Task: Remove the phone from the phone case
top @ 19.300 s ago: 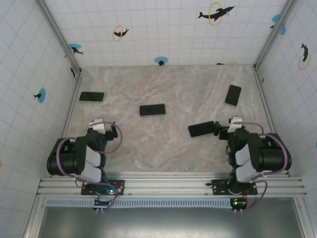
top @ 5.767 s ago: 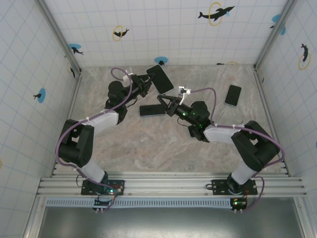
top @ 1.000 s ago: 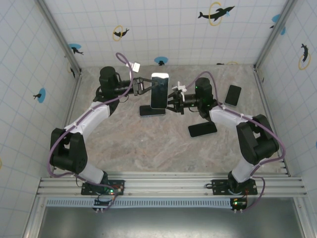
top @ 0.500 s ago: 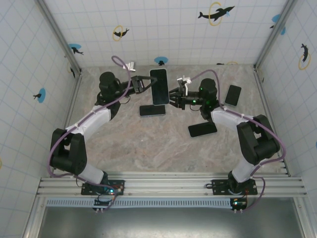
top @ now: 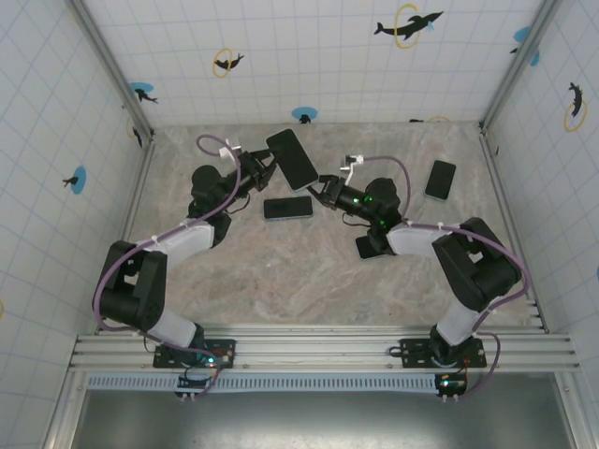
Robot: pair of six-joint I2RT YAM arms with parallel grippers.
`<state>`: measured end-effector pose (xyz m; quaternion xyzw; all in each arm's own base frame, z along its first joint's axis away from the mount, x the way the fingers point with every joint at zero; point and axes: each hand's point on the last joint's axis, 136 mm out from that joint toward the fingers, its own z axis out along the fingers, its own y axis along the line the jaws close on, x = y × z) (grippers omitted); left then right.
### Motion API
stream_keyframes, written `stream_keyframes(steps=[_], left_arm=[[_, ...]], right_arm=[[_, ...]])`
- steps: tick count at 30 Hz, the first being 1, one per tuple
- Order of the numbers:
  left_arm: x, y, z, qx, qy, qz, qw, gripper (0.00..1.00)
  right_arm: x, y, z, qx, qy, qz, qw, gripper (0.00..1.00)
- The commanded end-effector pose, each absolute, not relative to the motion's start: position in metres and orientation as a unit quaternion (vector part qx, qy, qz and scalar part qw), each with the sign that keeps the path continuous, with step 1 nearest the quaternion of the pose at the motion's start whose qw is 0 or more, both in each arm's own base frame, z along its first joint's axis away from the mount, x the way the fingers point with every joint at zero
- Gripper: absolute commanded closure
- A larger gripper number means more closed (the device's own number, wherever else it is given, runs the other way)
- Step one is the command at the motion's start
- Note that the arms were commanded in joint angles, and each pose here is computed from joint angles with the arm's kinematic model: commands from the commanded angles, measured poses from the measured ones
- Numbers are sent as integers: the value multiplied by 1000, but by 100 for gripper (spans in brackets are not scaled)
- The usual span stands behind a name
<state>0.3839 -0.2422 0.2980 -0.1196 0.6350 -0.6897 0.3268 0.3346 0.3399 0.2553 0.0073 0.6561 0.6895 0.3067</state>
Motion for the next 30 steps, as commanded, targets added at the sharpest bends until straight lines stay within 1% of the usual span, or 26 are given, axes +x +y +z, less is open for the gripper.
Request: stream_keyframes(steps=[1, 3, 14, 25, 30], left_arm=[[387, -237, 314, -137, 598, -709, 348, 100], [388, -238, 311, -142, 598, -711, 343, 100], [388, -246, 302, -140, 599, -722, 318, 100], [387, -246, 295, -149, 594, -730, 303, 100], [389, -248, 291, -150, 598, -728, 299, 100]], right_arm=[[333, 332, 286, 64, 617, 712, 330, 73], [334, 330, 283, 90, 613, 714, 326, 75], [333, 330, 281, 114, 607, 712, 334, 78], [337, 322, 280, 138, 598, 713, 339, 74], [338, 321, 279, 144, 600, 710, 339, 74]])
